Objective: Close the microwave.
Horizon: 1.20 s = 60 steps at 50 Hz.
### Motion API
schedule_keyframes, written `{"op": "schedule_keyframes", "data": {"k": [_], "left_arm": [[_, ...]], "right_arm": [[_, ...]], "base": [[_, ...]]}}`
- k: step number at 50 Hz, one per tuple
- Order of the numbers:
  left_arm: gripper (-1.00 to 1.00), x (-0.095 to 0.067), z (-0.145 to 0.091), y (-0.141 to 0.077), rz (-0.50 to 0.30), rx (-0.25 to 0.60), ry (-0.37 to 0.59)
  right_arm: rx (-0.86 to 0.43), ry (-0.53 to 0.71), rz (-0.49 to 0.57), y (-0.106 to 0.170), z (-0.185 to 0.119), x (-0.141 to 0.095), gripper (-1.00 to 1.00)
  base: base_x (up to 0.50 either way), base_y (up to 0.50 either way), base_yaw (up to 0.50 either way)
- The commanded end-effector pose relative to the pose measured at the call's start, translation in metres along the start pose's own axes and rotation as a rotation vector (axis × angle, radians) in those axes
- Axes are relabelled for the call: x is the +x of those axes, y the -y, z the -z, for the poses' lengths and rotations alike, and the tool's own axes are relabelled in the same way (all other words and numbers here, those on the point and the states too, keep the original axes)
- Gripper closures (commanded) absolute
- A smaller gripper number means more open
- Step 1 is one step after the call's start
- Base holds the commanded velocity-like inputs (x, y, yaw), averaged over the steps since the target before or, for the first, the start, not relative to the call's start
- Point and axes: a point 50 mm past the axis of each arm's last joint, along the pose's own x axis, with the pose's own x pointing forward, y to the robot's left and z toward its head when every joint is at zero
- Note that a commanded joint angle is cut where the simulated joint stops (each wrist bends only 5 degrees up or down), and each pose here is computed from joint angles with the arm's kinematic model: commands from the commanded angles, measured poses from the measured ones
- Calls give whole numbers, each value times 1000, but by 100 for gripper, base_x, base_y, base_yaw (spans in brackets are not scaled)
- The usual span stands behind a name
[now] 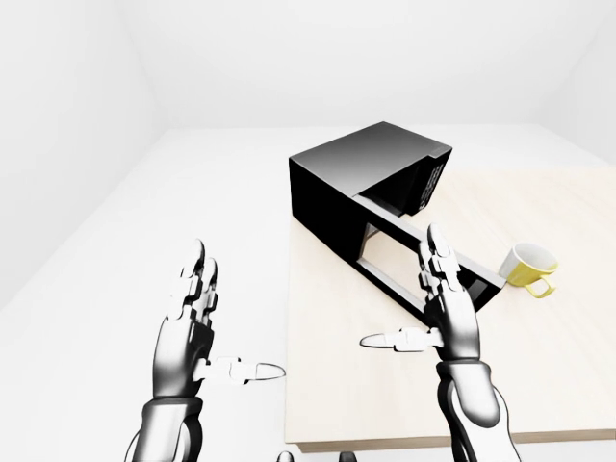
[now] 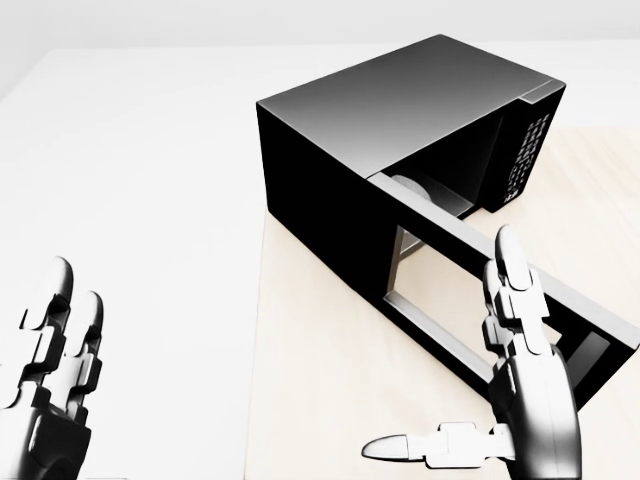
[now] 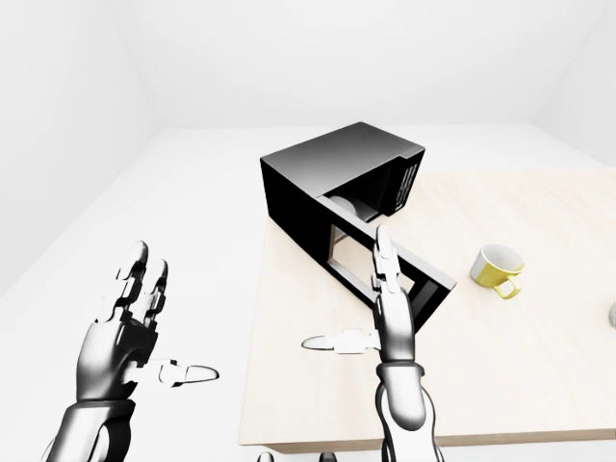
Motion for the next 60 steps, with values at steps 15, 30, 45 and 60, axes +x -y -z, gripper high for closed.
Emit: {"op": "schedule_keyframes", "data": {"k": [15, 30, 45, 60], "left_arm": [[-100, -1, -4, 1, 2, -10, -1], [-100, -1, -2, 0, 3, -10, -2], [-100, 1, -1, 1, 3, -7, -5], [-100, 0, -2, 1, 4, -8, -4]], "right_arm": [[9, -10, -2, -1, 2, -1, -100], [8, -23, -3, -2, 7, 2, -100], [-11, -86, 10, -6, 39, 22, -100], [-23, -163, 30, -6, 69, 38, -100]], "base": [[0, 0, 0], [0, 0, 0], [0, 0, 0], [0, 0, 0]]}}
